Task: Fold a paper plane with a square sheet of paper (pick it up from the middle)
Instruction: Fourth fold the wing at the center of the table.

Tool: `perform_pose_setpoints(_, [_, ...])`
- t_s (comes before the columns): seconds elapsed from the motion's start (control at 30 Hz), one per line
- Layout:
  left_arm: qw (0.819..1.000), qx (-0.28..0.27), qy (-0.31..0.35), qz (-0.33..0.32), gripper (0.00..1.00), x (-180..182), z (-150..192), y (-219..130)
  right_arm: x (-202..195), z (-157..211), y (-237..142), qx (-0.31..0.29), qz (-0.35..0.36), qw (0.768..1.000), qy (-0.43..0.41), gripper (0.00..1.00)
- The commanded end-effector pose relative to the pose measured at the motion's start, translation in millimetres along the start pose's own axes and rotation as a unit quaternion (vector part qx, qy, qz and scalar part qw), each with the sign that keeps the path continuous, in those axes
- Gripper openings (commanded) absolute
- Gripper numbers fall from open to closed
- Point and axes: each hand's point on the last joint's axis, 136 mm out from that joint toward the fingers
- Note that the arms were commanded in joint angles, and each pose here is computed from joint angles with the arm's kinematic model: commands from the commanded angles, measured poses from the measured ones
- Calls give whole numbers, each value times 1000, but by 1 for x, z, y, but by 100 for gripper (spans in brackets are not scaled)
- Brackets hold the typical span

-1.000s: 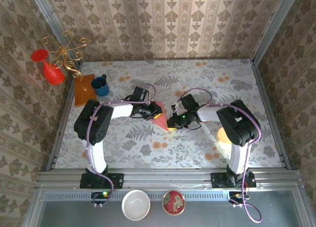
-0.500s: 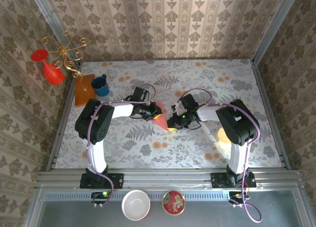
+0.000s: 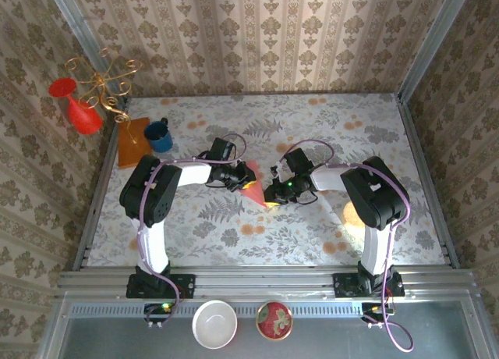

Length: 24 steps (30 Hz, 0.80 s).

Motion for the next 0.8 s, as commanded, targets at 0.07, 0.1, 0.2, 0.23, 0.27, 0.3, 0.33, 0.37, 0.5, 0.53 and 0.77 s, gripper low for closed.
perform_pose_setpoints(0.07, [1000,2,-5,-13,14,8,-5,4,-20,22,5,38,29,998,39,15])
perform_pose_setpoints(0.1, [1000,3,-7,-14,14,10,-5,5,-20,22,5,37,28,998,39,16])
perform_pose_setpoints(0.2, [1000,6,-10,-21,14,14,-4,6,-15,19,1,32,25,999,37,19])
perform_pose_setpoints(0.23, [1000,7,-11,-23,14,16,-4,7,-12,17,-2,27,24,999,36,21])
perform_pose_setpoints(0.27, [1000,8,-13,-28,14,18,-4,7,-10,15,-5,22,24,999,35,23])
perform_pose_setpoints(0.3, [999,8,-14,-32,14,21,-3,8,-5,12,-9,15,22,999,32,25])
perform_pose_setpoints(0.33, [999,10,-16,-37,14,23,-2,8,-1,9,-14,7,21,999,30,27])
perform_pose_setpoints(0.37, [999,9,-17,-40,14,25,-2,8,3,5,-19,-2,20,999,26,28])
perform_pose_setpoints(0.5, [999,11,-19,-45,14,28,-2,8,17,-8,-41,-37,37,999,3,31])
perform_pose_setpoints(0.53, [999,12,-19,-46,14,29,-2,9,17,-11,-45,-44,46,998,-2,31])
perform_pose_setpoints(0.77, [998,14,-22,-49,14,31,-1,10,29,-26,-40,-60,70,995,-25,23])
Point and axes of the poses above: each hand's point on the last joint's axis, 136 mm out from that joint toward the fingers, its own y axis out along the fingers, its own x axis along the line the jaws close on, z = x × y, and after that the axes turned 9 degrees about -y, right-handed
